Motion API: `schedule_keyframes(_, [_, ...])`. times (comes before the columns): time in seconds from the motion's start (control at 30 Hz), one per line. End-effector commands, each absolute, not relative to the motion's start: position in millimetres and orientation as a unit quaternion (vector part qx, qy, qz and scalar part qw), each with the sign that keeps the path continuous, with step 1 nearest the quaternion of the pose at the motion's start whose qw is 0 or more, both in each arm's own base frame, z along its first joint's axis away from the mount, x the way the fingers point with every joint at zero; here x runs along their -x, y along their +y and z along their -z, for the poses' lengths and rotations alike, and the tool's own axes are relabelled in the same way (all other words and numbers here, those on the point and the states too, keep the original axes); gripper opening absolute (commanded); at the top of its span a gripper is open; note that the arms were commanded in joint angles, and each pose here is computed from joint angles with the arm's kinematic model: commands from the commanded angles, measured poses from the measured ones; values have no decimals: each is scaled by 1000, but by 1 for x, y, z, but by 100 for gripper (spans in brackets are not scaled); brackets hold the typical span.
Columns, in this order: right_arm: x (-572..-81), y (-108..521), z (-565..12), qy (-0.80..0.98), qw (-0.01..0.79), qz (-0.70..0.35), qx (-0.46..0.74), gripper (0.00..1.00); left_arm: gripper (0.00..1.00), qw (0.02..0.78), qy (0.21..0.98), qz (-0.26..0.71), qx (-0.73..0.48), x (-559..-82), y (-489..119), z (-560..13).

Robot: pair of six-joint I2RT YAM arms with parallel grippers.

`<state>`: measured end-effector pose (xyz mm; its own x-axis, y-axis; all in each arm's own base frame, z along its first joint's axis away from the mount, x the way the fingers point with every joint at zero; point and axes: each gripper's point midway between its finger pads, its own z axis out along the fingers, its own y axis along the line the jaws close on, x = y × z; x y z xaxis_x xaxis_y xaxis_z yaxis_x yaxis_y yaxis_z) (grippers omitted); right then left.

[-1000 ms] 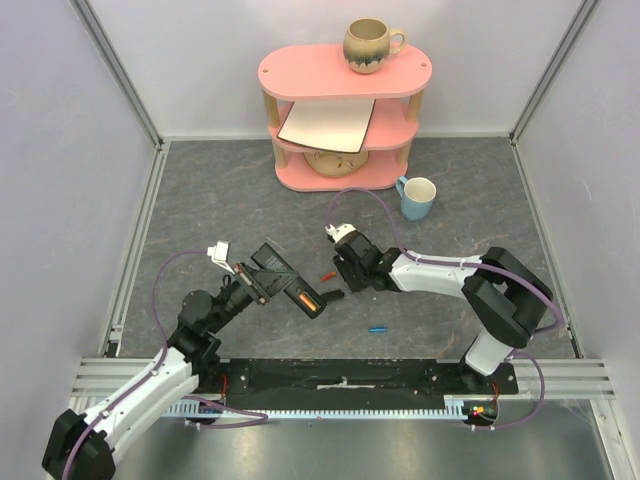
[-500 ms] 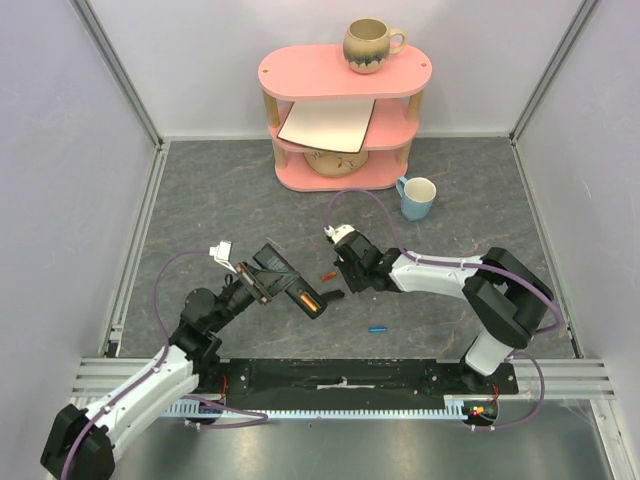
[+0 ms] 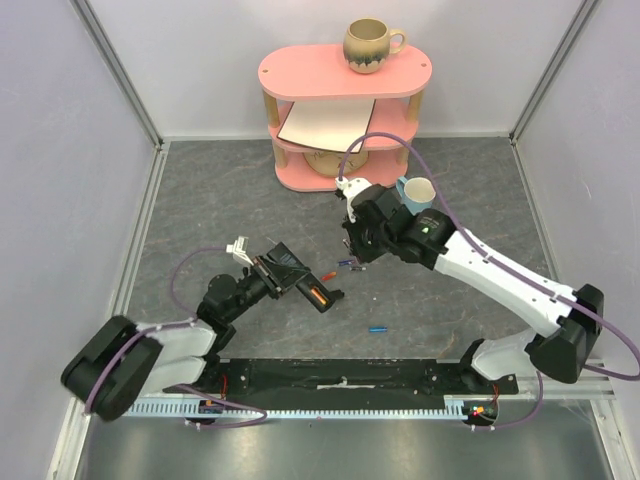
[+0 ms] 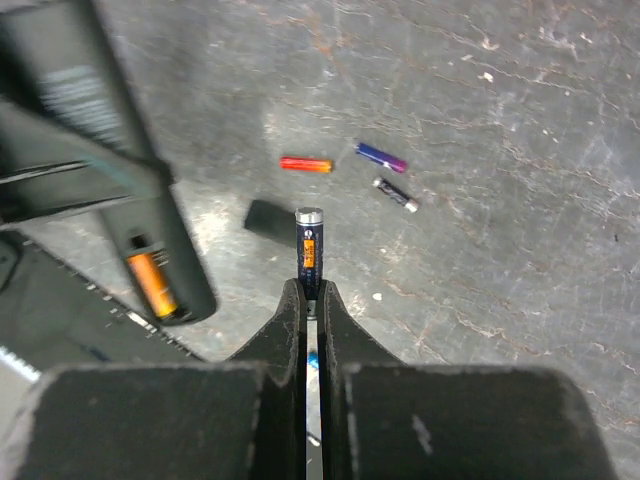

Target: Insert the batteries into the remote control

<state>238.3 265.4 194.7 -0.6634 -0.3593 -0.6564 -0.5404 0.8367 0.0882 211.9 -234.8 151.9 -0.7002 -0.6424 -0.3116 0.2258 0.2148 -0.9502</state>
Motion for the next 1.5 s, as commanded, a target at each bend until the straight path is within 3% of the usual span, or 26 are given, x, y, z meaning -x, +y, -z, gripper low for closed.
schedule_keyframes(0.0, [-197,256,-210,906,257,-158,296,0,2,380,599,694,123,-211,-241,-206])
schedule_keyframes(0.23, [-151,287,-207,871,236,-182,390,0,2,384,571,721,81,-204,-249,-224])
schedule_keyframes(0.47, [-138,302,-193,867,208,-179,416,0,2,387,561,729,62,-199,-250,-234])
schedule_keyframes(1.47, [-151,311,-164,895,184,-103,393,0,2,407,536,738,45,-185,-243,-250])
